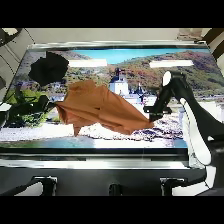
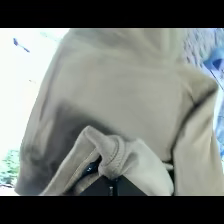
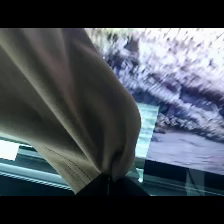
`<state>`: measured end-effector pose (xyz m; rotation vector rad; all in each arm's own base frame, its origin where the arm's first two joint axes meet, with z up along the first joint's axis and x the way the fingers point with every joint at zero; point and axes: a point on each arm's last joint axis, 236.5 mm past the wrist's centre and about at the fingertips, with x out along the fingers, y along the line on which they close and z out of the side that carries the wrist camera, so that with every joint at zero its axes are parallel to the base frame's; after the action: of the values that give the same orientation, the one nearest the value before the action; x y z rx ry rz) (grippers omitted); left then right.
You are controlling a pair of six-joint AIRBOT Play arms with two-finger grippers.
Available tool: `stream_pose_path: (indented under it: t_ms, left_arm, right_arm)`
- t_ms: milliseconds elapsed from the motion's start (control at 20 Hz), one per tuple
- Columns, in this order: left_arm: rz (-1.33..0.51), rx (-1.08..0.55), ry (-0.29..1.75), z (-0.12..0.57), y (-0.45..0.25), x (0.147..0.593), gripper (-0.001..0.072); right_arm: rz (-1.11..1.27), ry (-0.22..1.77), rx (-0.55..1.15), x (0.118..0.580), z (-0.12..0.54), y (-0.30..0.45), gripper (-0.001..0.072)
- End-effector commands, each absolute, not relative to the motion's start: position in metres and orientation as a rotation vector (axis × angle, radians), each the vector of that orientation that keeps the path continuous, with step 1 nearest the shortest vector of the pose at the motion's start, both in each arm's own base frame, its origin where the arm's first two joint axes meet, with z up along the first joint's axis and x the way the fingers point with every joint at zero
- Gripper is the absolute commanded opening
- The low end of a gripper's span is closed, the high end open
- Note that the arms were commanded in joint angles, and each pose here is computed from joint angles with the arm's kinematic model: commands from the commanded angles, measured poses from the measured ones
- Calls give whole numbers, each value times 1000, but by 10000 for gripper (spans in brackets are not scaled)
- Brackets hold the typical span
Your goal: Fold the shirts.
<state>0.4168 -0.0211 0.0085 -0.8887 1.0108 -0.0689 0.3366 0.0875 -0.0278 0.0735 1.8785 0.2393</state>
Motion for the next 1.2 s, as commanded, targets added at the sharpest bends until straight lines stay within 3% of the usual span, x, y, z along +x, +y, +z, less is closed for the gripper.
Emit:
stream_pose_path:
  t_ms: [0,150,200,250,300,450,600,950,1150]
  left_arm:
    - [-109,-850,1140,-23,-25,410,27]
    - [-191,-787,1216,-41,-54,403,31]
    - [-200,-780,1206,-35,-55,405,159]
    - [-211,-776,1196,-26,-52,408,418]
    - [-228,-768,1186,-12,-46,411,565]
    - [-188,-630,1211,13,4,405,532]
    - [-35,-529,1347,-1,50,366,532]
    - [-158,-463,1475,-80,-28,325,497]
    - [-154,-402,1381,-87,-40,346,498]
  right_arm:
    - [242,1869,107,304,-45,89,43]
    - [216,1758,136,315,-39,92,42]
    - [205,1710,150,323,-35,93,42]
    - [199,1671,158,330,-31,93,42]
    - [198,1649,162,333,-27,94,43]
    - [199,1648,160,331,-24,93,43]
    - [199,1635,162,334,-24,94,43]
    - [223,1614,203,339,-22,104,43]
    - [224,1612,203,339,-22,104,43]
